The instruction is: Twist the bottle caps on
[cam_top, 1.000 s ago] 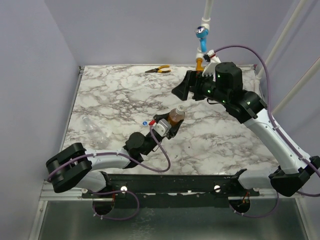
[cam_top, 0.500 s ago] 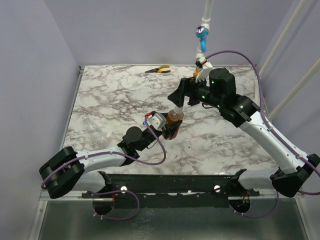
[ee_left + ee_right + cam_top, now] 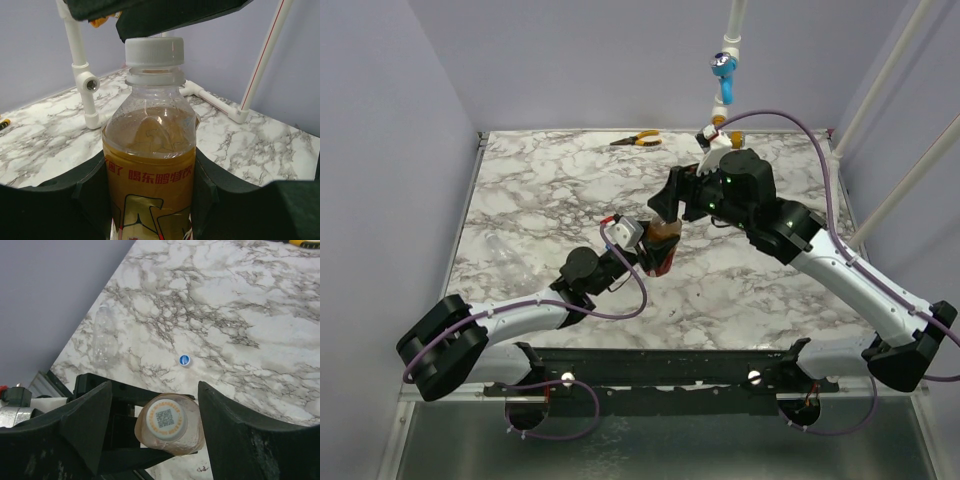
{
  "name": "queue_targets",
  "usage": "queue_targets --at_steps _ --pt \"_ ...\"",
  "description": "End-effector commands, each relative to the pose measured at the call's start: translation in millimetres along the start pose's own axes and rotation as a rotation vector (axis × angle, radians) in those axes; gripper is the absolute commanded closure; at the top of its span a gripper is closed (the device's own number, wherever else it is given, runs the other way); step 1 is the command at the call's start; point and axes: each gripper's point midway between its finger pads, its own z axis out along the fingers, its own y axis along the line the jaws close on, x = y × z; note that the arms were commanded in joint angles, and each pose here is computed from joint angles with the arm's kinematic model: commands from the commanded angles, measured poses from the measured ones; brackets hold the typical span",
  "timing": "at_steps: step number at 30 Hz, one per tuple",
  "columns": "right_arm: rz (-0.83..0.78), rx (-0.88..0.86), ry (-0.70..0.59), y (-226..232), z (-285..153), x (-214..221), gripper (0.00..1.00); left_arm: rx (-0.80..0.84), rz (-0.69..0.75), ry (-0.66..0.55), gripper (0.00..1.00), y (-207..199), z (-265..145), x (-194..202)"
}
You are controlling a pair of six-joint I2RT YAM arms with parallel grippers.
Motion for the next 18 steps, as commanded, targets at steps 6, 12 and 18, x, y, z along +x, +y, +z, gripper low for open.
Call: queue_targets --at_steps 6,12,18 --pt "-0.039 0.125 -0.032 -23.8 8.7 -1.5 0.27 0.039 -0.028 -0.048 0.77 -3.9 3.4 -22.4" --pt "-0.02 0.097 -0.009 -7.5 14.4 10.1 0.27 0.038 -0.035 -0.041 0.77 -1.4 5.8 -20.1" --pt "-0.005 0.116 -0.006 -8.6 14.3 12.5 0.27 0.042 -0.042 -0.035 0.77 -1.4 6.8 -18.2"
